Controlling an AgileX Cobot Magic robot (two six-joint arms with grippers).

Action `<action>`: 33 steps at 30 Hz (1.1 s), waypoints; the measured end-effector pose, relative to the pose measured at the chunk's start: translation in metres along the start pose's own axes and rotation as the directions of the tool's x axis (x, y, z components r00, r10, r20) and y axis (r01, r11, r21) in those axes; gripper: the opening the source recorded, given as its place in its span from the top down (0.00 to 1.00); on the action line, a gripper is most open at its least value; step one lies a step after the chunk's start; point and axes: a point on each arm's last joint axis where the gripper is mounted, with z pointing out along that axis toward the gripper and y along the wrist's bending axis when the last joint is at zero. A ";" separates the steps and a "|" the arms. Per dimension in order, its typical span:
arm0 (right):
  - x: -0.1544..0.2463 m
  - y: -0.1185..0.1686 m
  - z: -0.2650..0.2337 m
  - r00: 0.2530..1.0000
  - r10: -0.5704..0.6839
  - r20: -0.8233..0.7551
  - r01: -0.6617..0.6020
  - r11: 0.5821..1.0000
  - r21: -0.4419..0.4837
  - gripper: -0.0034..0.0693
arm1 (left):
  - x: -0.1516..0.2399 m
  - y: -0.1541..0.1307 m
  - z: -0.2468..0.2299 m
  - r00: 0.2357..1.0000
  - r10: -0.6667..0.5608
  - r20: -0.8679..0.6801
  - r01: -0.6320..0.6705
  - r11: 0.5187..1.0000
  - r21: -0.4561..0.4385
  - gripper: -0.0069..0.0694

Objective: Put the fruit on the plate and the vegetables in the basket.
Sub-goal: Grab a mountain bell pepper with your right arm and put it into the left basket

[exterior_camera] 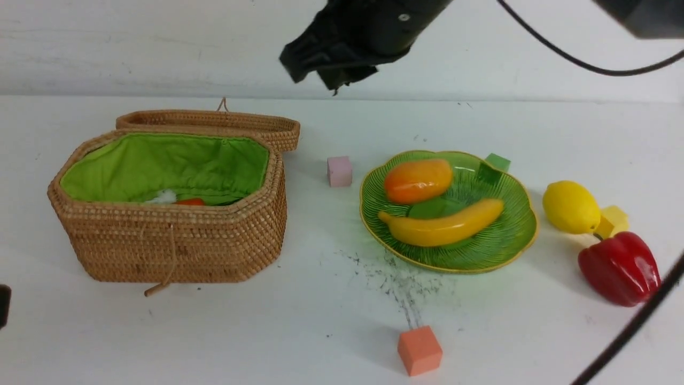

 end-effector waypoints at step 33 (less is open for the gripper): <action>0.302 -0.232 0.067 0.708 0.587 -0.393 -0.508 0.809 0.294 0.06 | -0.002 -0.010 -0.001 0.999 0.042 0.024 -0.044 0.993 0.105 0.92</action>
